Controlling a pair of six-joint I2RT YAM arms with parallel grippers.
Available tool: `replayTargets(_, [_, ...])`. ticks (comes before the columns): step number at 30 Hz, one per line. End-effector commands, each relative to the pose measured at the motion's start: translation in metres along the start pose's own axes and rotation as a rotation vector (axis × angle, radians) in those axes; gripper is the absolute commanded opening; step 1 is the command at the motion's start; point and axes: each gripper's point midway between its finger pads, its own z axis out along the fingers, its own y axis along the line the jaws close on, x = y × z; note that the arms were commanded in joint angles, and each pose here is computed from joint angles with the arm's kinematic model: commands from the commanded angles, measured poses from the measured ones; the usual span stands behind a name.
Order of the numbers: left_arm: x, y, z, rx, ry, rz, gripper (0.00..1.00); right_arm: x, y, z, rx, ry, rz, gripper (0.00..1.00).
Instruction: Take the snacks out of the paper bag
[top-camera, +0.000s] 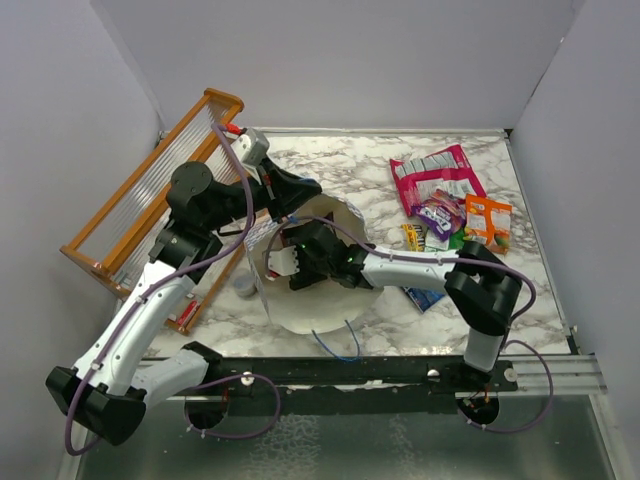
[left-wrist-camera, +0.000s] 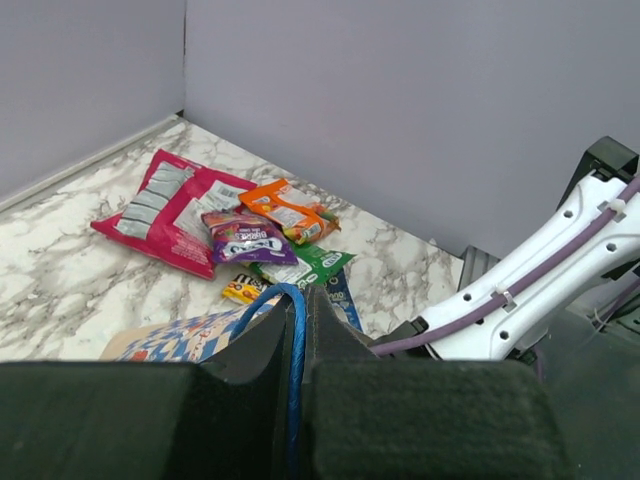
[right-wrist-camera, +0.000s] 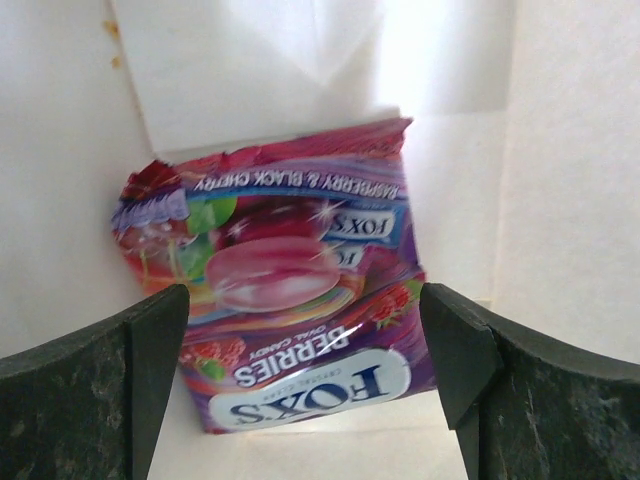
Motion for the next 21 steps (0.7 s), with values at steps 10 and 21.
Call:
replayTargets(10, [-0.015,-0.034,-0.01,0.134,-0.045,0.047,0.0,0.002,-0.005,0.045,0.03,0.011,0.027,0.99])
replayTargets(21, [-0.02,-0.034,-0.011,0.119,-0.062,0.039,0.0,0.015,-0.02,0.055,0.1,0.047,0.071,0.69])
